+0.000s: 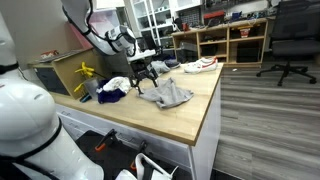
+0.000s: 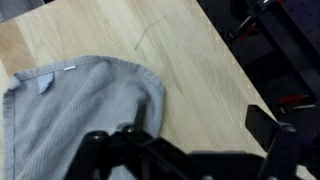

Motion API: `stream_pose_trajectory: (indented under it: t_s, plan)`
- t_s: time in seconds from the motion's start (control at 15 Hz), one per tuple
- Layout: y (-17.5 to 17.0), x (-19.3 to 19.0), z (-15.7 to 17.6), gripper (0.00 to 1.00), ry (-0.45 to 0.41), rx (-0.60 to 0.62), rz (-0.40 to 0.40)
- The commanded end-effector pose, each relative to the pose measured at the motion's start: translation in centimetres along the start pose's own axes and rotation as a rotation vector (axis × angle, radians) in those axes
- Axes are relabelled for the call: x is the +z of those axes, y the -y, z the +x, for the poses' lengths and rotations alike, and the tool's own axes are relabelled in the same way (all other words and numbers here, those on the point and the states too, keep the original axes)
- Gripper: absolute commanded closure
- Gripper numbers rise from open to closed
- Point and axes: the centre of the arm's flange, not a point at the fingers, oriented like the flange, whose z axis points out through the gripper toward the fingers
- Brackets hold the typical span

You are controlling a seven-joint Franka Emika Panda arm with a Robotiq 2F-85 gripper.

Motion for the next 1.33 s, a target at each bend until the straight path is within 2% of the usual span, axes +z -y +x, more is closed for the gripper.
stream_pose_trajectory:
  t_s: [0.0, 0.67, 1.0, 1.27]
  plan:
    - [2.1, 1.4, 0.2, 0.00, -0.057, 0.064, -0.010]
    - [-1.1, -0.7, 5.8, 0.00, -0.325, 0.461, 0.246]
    - [-4.2, -0.7, 9.1, 0.00, -0.378, 0.613, 0.341]
    - [-5.3, 0.0, 11.6, 0.00, -0.405, 0.670, 0.404]
